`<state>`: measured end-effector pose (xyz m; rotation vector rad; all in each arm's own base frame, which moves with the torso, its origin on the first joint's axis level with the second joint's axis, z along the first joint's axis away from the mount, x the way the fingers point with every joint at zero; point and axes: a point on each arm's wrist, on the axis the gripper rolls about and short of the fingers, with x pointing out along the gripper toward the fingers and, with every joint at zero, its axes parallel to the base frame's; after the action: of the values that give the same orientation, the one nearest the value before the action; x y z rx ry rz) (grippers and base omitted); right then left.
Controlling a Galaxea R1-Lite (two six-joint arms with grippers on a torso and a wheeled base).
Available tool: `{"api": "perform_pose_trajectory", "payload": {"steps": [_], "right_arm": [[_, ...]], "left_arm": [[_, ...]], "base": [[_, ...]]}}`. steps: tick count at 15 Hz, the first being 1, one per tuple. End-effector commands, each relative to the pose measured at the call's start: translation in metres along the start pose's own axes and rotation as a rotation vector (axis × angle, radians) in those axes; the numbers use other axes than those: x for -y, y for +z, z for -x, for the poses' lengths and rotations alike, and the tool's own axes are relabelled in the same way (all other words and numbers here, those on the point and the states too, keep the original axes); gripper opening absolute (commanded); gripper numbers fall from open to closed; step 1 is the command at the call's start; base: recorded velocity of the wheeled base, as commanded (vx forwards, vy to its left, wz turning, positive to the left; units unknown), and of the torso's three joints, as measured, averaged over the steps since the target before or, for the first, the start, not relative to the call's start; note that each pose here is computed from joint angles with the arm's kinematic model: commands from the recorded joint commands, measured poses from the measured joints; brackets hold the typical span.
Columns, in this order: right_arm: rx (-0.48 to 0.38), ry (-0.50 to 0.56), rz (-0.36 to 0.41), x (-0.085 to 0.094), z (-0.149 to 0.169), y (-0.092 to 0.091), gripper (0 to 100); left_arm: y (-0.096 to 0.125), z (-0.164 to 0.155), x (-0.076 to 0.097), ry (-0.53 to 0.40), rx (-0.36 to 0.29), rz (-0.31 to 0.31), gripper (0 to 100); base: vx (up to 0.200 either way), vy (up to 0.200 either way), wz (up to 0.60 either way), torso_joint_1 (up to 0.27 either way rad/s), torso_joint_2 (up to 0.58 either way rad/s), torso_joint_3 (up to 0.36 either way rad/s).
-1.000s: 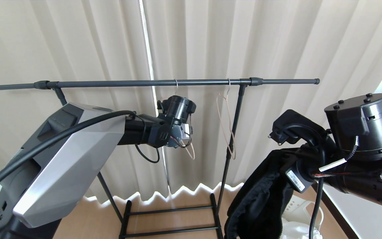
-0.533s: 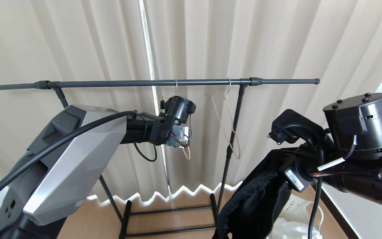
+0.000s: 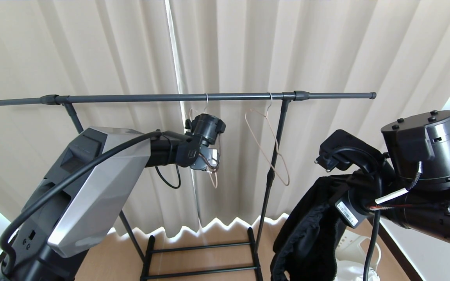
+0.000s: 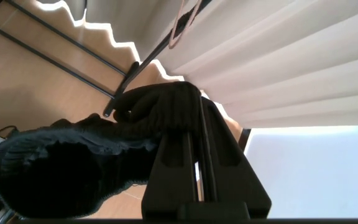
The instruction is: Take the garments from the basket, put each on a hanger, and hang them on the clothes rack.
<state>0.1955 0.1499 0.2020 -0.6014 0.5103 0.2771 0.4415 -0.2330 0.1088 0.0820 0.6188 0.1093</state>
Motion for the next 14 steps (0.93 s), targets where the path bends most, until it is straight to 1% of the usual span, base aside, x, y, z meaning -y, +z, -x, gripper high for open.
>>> {"api": "perform_pose_trajectory", "payload": {"steps": [1,5,8,9,14], "right_arm": [[0.001,0.002,0.002,-0.0006,0.0004,0.0,0],[0.001,0.002,0.002,-0.0006,0.0004,0.0,0],[0.001,0.002,0.002,-0.0006,0.0004,0.0,0],[0.002,0.004,0.002,-0.0007,0.0004,0.0,0],[0.001,0.002,0.002,-0.0007,0.0001,0.0004,0]], "left_arm": [[0.0008,-0.0034,-0.0036,0.007,0.003,0.007,100],[0.0064,-0.0039,-0.0045,-0.001,0.043,0.04,100],[0.0081,-0.0042,-0.0047,-0.003,0.056,0.049,100],[0.0069,-0.0053,-0.0045,-0.001,0.052,0.046,0],[0.0074,-0.0034,-0.0035,-0.004,0.054,0.045,0]], "base": [[0.0,0.0,0.0,0.0,0.0,0.0],[0.0,0.0,0.0,0.0,0.0,0.0],[0.0,0.0,0.0,0.0,0.0,0.0],[0.0,0.0,0.0,0.0,0.0,0.0],[0.0,0.0,0.0,0.0,0.0,0.0]]}}
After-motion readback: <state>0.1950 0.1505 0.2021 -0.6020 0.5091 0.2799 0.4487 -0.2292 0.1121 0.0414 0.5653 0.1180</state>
